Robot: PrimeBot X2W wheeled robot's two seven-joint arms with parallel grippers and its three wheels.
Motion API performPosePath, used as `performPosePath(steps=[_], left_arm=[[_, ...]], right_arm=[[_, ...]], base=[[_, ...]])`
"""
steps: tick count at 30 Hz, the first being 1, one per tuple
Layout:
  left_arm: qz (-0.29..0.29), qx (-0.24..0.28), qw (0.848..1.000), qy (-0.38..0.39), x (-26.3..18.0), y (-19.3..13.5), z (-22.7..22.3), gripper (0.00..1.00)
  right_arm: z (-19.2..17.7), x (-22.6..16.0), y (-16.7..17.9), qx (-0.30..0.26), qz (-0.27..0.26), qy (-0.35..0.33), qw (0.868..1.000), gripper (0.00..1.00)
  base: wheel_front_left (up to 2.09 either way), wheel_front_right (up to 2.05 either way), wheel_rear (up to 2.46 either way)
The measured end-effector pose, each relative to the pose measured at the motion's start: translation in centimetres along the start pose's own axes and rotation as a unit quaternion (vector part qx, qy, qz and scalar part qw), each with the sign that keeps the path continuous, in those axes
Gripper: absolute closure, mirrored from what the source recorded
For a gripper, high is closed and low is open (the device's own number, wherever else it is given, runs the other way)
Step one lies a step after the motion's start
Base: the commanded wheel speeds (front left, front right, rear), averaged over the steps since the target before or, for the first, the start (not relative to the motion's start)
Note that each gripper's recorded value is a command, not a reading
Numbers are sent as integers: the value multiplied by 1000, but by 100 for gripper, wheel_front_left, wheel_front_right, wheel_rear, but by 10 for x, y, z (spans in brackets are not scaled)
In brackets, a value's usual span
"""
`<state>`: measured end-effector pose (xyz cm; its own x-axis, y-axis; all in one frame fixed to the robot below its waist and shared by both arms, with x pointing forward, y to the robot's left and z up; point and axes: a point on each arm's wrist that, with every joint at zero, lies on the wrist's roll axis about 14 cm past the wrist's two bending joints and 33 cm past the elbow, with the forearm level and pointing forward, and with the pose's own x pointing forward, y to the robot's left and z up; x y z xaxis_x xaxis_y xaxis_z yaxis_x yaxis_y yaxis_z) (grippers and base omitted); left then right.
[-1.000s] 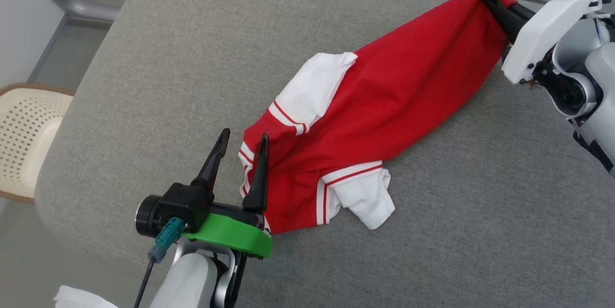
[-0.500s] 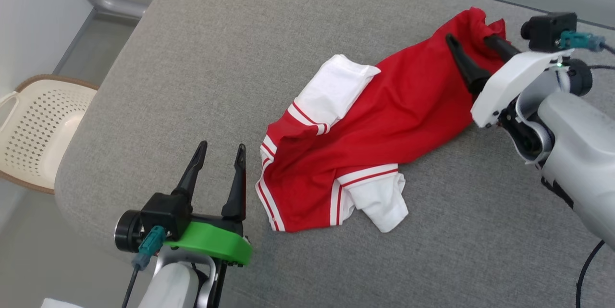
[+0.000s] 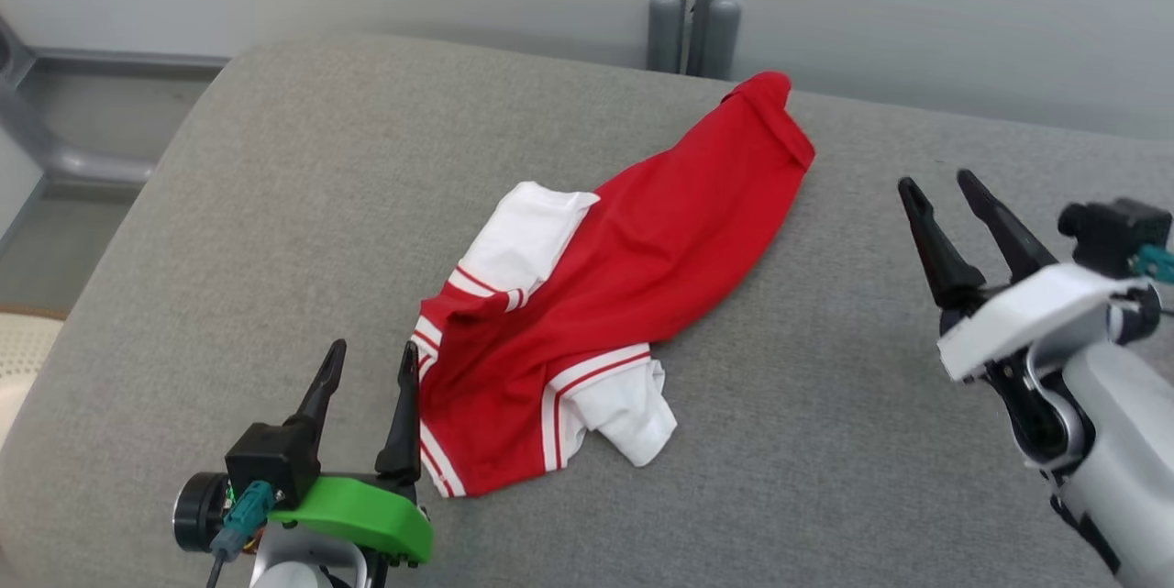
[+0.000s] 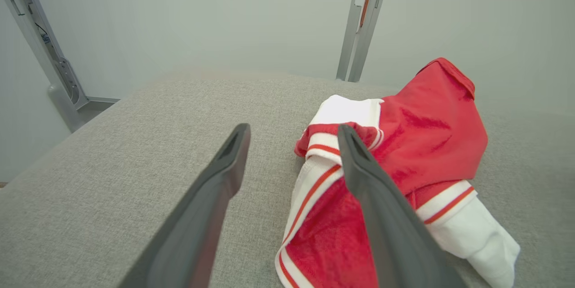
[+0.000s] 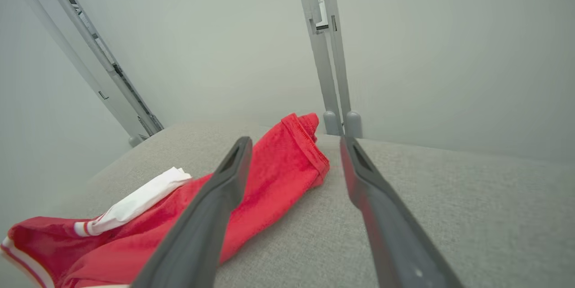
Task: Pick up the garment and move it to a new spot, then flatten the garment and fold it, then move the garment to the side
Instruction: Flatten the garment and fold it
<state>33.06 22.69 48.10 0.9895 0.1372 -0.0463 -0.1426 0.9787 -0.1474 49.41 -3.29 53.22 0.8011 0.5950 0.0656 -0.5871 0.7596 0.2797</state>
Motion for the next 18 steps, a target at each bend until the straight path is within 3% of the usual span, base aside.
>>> performPosePath(steps=[9, 18], left_arm=[[-35, -18, 999, -26, -4, -23, 14, 0], [-57, -26, 997, -33, -2, -39, 16, 0]], right_arm=[[23, -94, -11, -46, -93, -76, 992, 0], [24, -134, -17, -80, -145, -87, 982, 0]], base=[[0, 0, 0], [0, 0, 0]])
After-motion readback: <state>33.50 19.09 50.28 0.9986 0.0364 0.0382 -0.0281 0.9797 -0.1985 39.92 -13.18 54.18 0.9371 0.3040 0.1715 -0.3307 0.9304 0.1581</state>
